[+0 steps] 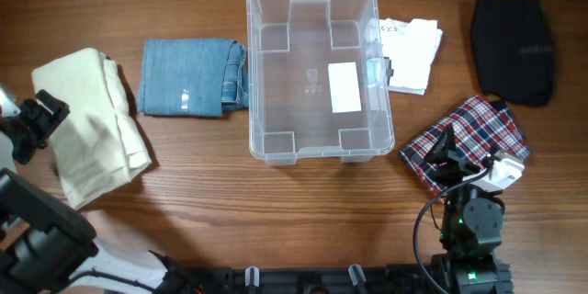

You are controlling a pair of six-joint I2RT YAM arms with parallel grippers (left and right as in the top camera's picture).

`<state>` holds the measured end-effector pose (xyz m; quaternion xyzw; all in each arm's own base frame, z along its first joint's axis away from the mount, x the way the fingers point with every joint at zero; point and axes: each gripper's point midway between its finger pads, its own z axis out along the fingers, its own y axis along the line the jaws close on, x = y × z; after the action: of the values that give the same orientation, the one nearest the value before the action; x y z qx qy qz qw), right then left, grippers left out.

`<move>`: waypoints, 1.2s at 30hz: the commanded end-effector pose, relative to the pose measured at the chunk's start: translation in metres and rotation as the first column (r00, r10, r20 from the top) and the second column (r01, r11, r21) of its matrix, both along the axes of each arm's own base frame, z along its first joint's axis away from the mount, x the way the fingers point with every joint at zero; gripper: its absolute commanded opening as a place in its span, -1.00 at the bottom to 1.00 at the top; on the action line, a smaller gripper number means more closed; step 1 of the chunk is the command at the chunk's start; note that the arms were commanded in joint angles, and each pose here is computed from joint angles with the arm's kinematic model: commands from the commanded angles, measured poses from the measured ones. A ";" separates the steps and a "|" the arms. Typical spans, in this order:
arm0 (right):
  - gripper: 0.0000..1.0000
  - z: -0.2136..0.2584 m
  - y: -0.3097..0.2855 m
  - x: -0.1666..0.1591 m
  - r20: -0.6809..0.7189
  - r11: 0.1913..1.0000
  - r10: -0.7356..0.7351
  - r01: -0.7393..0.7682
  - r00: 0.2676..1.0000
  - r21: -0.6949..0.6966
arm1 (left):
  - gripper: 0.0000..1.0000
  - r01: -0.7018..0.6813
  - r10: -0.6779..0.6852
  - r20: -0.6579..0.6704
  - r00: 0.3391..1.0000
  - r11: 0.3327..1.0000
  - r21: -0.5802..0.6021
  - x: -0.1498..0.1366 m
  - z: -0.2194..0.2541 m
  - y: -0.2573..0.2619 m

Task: Pack container
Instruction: 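Lower the open left gripper onto the cream cloth and grasp it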

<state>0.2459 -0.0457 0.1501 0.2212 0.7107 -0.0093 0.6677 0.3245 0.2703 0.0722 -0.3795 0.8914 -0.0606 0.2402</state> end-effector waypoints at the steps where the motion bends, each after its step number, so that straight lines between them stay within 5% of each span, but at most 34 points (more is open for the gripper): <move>1: 0.99 -0.001 -0.002 0.000 -0.009 1.000 -0.011 0.011 1.000 -0.019 | 1.00 0.048 -0.048 0.001 0.999 0.999 -0.007 0.006 -0.017 0.005; 13: 0.99 -0.001 -0.002 0.000 -0.009 1.000 -0.011 0.011 1.000 -0.019 | 0.97 0.024 -0.029 -0.105 0.994 0.999 -0.044 -0.007 -0.066 0.010; 19: 0.99 -0.001 -0.002 0.000 -0.009 1.000 -0.011 0.011 1.000 -0.019 | 0.77 0.017 -0.024 -0.129 0.991 0.998 -0.056 -0.012 -0.071 0.009; 22: 1.00 -0.001 -0.002 0.000 -0.009 1.000 -0.011 0.011 1.000 -0.019 | 0.54 0.016 -0.027 -0.147 0.989 0.997 -0.078 -0.015 -0.077 0.005; 24: 0.99 -0.001 -0.002 0.000 -0.009 1.000 -0.011 0.011 1.000 -0.019 | 0.12 0.015 -0.028 -0.153 0.988 0.996 -0.085 -0.016 -0.079 0.004; 32: 0.99 -0.001 -0.002 0.000 -0.009 1.000 -0.011 0.011 1.000 -0.019 | -0.85 0.011 -0.024 -0.150 0.988 0.996 -0.084 -0.016 -0.079 0.005; 36: 0.99 -0.001 -0.002 0.000 -0.009 1.000 -0.011 0.011 1.000 -0.019 | -0.92 -0.059 0.046 -0.130 0.990 0.994 -0.096 -0.012 -0.074 0.008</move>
<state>0.2459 -0.0457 0.1501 0.2212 0.7107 -0.0093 0.6677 0.3173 0.2733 0.0097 -0.3811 0.9039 -0.0772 0.1779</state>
